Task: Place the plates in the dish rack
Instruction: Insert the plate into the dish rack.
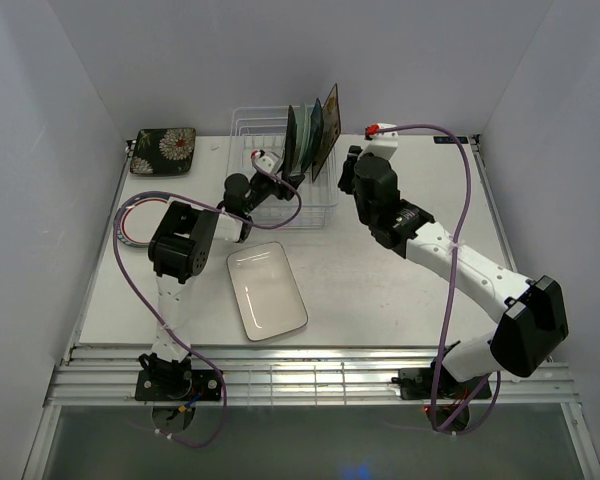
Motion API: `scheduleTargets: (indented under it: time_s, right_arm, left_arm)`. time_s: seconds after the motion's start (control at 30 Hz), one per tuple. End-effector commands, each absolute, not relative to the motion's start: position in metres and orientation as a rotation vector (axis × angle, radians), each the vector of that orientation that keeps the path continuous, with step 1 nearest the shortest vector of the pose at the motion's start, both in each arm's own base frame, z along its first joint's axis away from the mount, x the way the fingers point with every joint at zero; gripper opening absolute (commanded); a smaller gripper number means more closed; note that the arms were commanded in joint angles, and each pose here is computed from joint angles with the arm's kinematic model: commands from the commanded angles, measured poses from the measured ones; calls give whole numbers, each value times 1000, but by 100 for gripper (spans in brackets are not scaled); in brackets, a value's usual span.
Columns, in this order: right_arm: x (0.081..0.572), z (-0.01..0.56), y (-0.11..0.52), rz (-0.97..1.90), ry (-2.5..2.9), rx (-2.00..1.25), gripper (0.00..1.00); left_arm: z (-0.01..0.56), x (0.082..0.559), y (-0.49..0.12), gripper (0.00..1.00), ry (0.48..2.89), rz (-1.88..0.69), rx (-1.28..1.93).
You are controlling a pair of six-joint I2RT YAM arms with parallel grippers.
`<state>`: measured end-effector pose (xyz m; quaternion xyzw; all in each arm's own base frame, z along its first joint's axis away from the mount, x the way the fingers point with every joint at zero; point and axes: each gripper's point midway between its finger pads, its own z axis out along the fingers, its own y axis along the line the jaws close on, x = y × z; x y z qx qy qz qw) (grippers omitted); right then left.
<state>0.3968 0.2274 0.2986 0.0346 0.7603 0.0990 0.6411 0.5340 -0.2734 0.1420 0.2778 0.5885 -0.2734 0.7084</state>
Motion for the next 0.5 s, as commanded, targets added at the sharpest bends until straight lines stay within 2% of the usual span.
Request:
scheduleTargets:
  time_s: [0.0,0.47]
  right_arm:
    - [393,317,222,271,1683,115,38]
    - [391,312,220,277,1692,112,38]
  left_arm:
    - [167,540,-275,73,1304,-608,618]
    - [203,567,-269,75,1305,-601,592]
